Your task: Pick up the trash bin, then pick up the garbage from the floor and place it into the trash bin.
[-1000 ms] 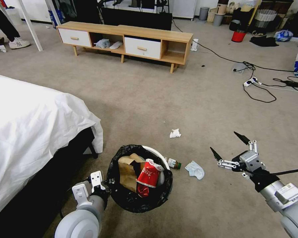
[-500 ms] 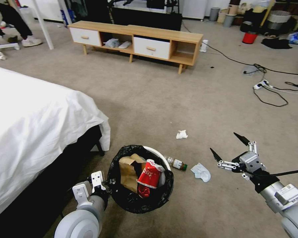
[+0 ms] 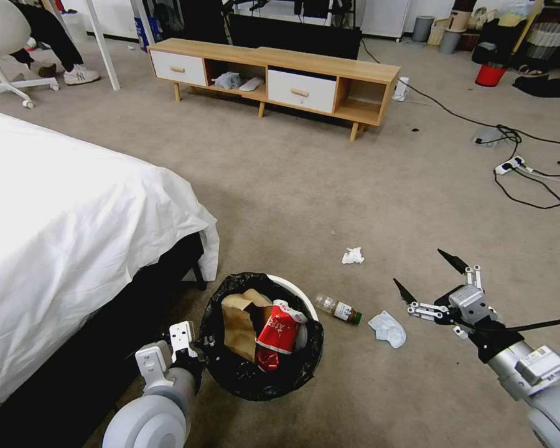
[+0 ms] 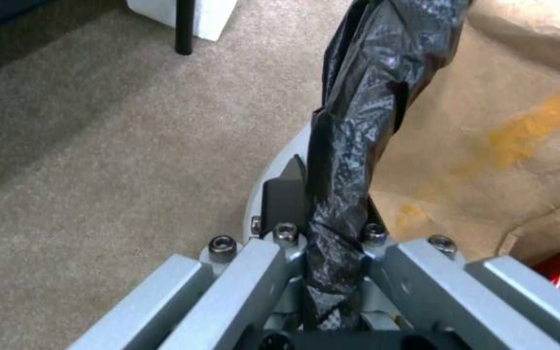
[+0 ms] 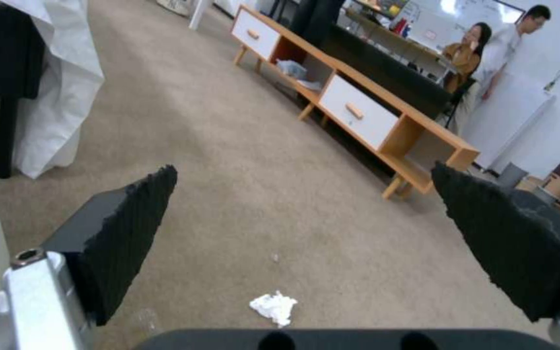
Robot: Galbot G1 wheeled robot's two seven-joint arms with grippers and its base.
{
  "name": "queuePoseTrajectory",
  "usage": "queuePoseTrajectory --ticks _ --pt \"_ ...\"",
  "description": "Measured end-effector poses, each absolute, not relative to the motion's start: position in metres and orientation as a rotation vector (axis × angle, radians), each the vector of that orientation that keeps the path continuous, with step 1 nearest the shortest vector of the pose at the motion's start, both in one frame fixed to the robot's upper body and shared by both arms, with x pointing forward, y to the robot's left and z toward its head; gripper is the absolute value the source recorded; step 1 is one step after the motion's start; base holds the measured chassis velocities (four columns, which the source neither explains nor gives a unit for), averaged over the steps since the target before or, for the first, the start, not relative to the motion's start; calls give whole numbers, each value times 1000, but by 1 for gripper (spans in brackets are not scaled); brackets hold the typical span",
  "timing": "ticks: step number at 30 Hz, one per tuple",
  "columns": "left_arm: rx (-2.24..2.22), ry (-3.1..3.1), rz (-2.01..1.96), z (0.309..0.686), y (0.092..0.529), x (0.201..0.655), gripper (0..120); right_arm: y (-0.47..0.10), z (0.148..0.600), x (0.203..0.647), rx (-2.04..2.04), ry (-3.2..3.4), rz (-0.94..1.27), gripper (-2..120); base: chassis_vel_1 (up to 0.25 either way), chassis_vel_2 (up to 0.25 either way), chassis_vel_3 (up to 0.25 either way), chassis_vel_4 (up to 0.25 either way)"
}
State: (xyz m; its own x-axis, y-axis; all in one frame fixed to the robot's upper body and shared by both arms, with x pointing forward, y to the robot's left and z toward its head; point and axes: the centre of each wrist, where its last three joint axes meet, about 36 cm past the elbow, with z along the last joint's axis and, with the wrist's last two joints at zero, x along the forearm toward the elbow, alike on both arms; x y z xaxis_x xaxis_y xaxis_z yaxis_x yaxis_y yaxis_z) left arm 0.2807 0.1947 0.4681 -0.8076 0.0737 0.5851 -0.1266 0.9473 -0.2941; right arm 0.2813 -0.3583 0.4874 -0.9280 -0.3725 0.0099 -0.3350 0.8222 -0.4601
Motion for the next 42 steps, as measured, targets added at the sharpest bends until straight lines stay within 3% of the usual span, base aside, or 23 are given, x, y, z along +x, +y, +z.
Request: queuePoseTrajectory --ticks 32,42 --pt "53 -2486 435 469 195 284 1 -359 490 280 -553 2936 -722 100 0 0 0 0" --pt "47 -2491 431 469 196 285 1 -357 491 279 -540 2953 -711 100 -133 125 139 -116"
